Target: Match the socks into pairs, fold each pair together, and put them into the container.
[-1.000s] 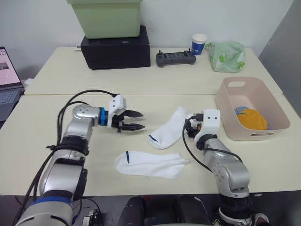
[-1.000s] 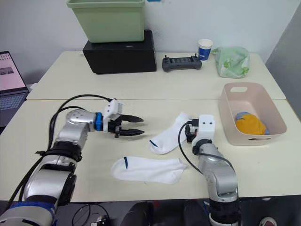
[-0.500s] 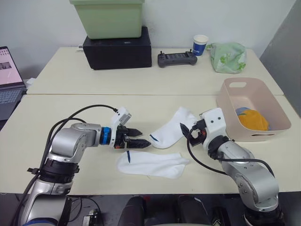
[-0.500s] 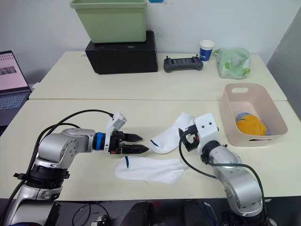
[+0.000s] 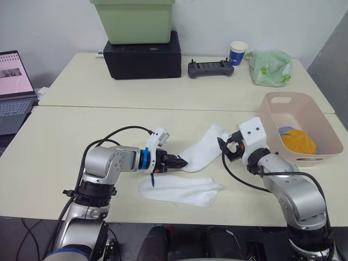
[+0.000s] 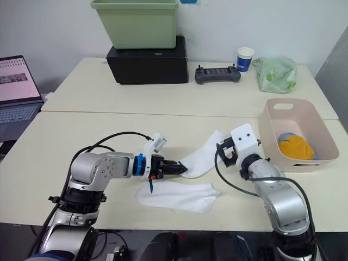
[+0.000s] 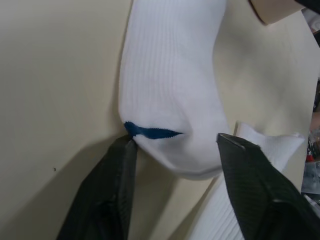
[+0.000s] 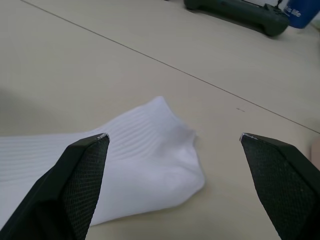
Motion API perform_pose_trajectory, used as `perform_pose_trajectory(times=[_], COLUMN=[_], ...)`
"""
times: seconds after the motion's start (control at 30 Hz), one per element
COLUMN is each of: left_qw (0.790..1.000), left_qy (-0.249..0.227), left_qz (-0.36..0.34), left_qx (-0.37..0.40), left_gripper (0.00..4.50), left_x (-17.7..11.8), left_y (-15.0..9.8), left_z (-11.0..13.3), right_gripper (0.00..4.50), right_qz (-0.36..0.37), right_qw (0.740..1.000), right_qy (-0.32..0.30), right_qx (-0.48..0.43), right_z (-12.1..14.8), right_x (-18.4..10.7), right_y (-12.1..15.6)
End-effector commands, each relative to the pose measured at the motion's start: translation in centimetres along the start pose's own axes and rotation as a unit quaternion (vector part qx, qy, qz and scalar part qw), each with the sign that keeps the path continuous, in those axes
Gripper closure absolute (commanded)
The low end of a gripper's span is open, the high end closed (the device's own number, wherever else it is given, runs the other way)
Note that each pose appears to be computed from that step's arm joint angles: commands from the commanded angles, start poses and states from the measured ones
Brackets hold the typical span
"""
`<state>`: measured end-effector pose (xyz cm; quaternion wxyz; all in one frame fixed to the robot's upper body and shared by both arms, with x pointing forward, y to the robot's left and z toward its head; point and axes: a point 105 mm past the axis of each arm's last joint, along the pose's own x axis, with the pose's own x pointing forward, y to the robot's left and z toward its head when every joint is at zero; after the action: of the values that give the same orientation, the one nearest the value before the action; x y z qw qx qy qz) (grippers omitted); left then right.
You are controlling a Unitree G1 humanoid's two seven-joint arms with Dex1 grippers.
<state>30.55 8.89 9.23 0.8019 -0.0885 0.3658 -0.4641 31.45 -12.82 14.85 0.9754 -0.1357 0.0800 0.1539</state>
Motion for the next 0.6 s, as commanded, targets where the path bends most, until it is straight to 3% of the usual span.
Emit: perform_pose_trajectory(times=[0.03, 0.17, 0.33, 0.43, 0.6], left_qw=[1.000, 1.000, 1.000, 1.000, 0.999], left_qy=[0.016, 0.011, 0.006, 0.001, -0.009], left_qz=[-0.004, 0.002, 0.006, 0.014, 0.024], left_qx=[-0.011, -0.002, 0.018, 0.023, 0.030], left_gripper=[3.25, 4.47, 4.47, 4.50, 4.50], left_x=[0.6, 0.4, 0.4, 0.4, 0.1], left_y=[-0.3, -0.2, -0.1, 0.1, 0.4], left_z=[-1.2, -1.1, -1.0, -1.0, -0.8], right_gripper=[0.00, 0.00, 0.00, 0.63, 2.38], right_qz=[-0.023, -0.021, -0.006, 0.003, 0.022], right_qw=[0.999, 0.998, 0.992, 0.989, 0.988], right_qy=[-0.015, -0.008, 0.032, 0.051, 0.049], right_qx=[0.023, 0.054, 0.118, 0.140, 0.143], right_z=[0.8, 0.6, -1.3, -2.4, -2.5], right_x=[1.1, 3.4, 6.5, 7.5, 7.4], right_y=[-1.2, -1.5, -1.8, -1.7, -1.0])
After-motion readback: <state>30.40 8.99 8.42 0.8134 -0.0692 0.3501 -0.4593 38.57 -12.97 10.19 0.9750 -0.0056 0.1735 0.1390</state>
